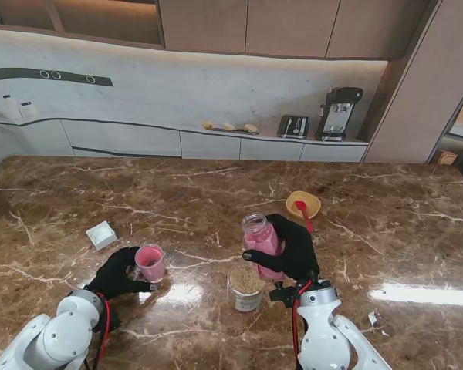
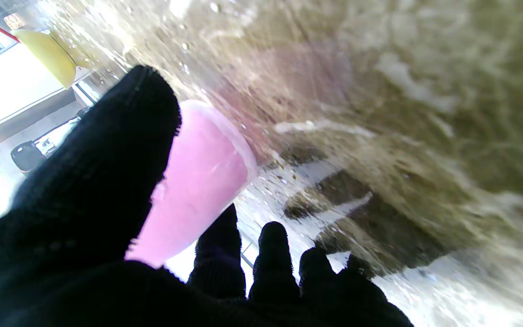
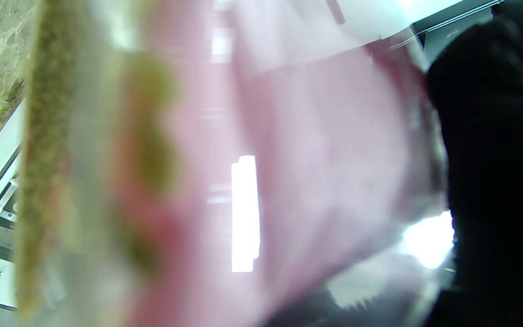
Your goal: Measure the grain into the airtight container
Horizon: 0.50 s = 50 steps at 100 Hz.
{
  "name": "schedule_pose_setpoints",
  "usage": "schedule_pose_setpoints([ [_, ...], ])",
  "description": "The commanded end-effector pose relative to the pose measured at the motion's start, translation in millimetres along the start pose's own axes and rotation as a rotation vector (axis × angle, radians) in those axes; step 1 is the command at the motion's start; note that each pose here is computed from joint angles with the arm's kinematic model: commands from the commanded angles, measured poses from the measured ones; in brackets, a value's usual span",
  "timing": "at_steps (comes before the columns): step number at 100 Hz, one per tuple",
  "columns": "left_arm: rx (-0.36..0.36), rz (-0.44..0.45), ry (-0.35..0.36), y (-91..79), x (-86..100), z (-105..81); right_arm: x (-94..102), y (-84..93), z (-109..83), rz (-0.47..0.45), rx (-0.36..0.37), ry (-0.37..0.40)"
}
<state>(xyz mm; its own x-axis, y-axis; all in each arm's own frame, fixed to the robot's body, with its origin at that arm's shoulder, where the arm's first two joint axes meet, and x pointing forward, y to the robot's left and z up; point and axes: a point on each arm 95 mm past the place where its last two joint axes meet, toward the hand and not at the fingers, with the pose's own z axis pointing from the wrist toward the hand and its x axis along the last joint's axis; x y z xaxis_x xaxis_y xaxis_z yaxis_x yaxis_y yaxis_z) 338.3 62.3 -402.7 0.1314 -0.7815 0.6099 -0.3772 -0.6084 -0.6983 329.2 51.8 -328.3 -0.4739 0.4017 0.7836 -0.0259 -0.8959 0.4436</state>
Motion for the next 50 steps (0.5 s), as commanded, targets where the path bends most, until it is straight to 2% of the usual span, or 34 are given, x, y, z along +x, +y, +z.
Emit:
schedule_pose_setpoints([
  [1,-0.019,0.015,-0.017,3.3,-8.4,-5.5,-1.5,-2.6,-2.8,0.006,0.010,-0.009],
  [29,0.003,0.067,0.006,-13.6,-9.9,-17.2,-1.9,-1.6,-3.2,0.004,0.005,-0.009],
  [50,0.078,0.085,0.040,-26.5,-12.9,-32.9,-2.8,-3.6,-3.3,0.003,0.018,-0.017],
])
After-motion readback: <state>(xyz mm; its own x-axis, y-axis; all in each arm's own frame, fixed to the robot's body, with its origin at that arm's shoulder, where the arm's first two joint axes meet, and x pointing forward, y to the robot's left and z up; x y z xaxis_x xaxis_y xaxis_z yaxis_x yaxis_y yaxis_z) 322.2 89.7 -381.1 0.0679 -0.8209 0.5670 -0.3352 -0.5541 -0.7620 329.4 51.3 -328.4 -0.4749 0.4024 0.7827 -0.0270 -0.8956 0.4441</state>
